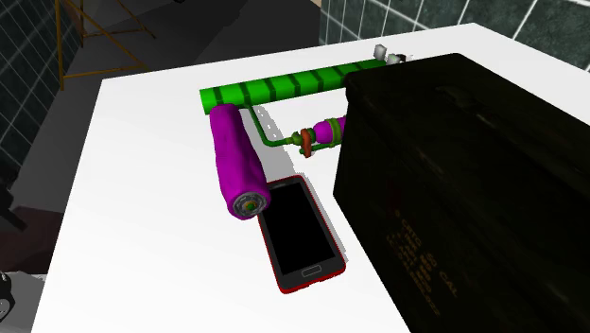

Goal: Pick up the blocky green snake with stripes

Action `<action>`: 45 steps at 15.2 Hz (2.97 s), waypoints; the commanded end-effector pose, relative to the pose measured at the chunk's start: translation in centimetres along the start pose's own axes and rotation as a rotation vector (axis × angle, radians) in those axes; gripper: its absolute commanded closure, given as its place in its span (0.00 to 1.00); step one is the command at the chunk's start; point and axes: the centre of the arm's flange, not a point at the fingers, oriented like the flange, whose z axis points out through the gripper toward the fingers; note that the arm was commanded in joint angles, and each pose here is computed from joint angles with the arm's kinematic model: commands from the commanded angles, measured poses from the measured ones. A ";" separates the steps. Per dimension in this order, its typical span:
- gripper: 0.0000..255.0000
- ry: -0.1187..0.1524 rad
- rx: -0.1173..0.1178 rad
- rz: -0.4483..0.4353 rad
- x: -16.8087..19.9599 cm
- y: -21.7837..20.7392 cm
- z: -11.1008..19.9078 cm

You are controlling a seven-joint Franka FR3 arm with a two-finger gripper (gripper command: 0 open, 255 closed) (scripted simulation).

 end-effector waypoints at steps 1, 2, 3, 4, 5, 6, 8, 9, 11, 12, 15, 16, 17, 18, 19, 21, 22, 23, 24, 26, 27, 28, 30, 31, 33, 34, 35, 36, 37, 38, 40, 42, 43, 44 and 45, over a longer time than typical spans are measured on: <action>0.00 0.000 0.000 0.000 0.0 0.0 0.0; 0.00 0.003 -0.002 -0.009 0.8 -1.0 -0.1; 0.00 0.006 -0.004 -0.017 1.6 -2.1 -0.1; 0.00 0.008 -0.006 -0.026 2.4 -3.2 -0.2; 0.00 0.011 -0.008 -0.034 3.1 -4.2 -0.3; 0.00 0.014 -0.011 -0.043 3.9 -5.3 -0.3; 0.00 0.020 -0.015 -0.060 5.4 -7.5 -0.5; 0.00 0.022 -0.017 -0.069 6.1 -8.6 -0.5; 0.00 0.028 -0.021 -0.086 7.5 -10.8 -0.7; 0.00 0.031 -0.023 -0.094 8.3 -11.9 -0.7; 0.00 0.039 -0.029 -0.120 10.3 -15.3 -0.9; 0.00 0.042 -0.032 -0.129 11.0 -16.4 -1.0; 0.00 0.045 -0.034 -0.137 11.6 -17.6 -1.0; 0.00 0.048 -0.036 -0.146 12.3 -18.7 -1.1; 0.00 0.051 -0.038 -0.155 12.9 -19.9 -1.2; 0.00 0.056 -0.042 -0.172 14.1 -22.2 -1.3; 0.00 0.059 -0.044 -0.180 14.7 -23.4 -1.3; 0.00 0.062 -0.046 -0.189 15.3 -24.5 -1.4; 0.00 0.065 -0.048 -0.197 15.9 -25.7 -1.4; 0.00 0.070 -0.053 -0.215 17.0 -28.1 -1.6; 0.00 0.073 -0.055 -0.223 17.6 -29.3 -1.6; 0.00 0.076 -0.057 -0.232 18.1 -30.5 -1.7; 0.00 0.082 -0.061 -0.249 19.2 -32.9 -1.8; 0.00 0.084 -0.063 -0.258 19.7 -34.1 -1.8; 0.00 0.090 -0.067 -0.275 20.7 -36.6 -1.9; 0.00 0.093 -0.069 -0.283 21.2 -37.8 -2.0; 0.00 0.096 -0.071 -0.292 21.6 -39.0 -2.0; 0.00 0.098 -0.074 -0.300 22.1 -40.3 -2.0; 0.00 0.101 -0.076 -0.309 22.5 -41.5 -2.1; 0.00 0.104 -0.078 -0.318 23.0 -42.7 -2.1; 0.00 0.107 -0.080 -0.326 23.4 -44.0 -1.6; 0.00 0.107 -0.080 -0.326 23.4 -44.0 -0.6; 0.00 0.107 -0.080 -0.326 23.5 -44.0 -0.1; 0.00 0.107 -0.080 -0.326 23.5 -44.1 0.5; 0.00 0.107 -0.080 -0.326 23.5 -44.1 1.0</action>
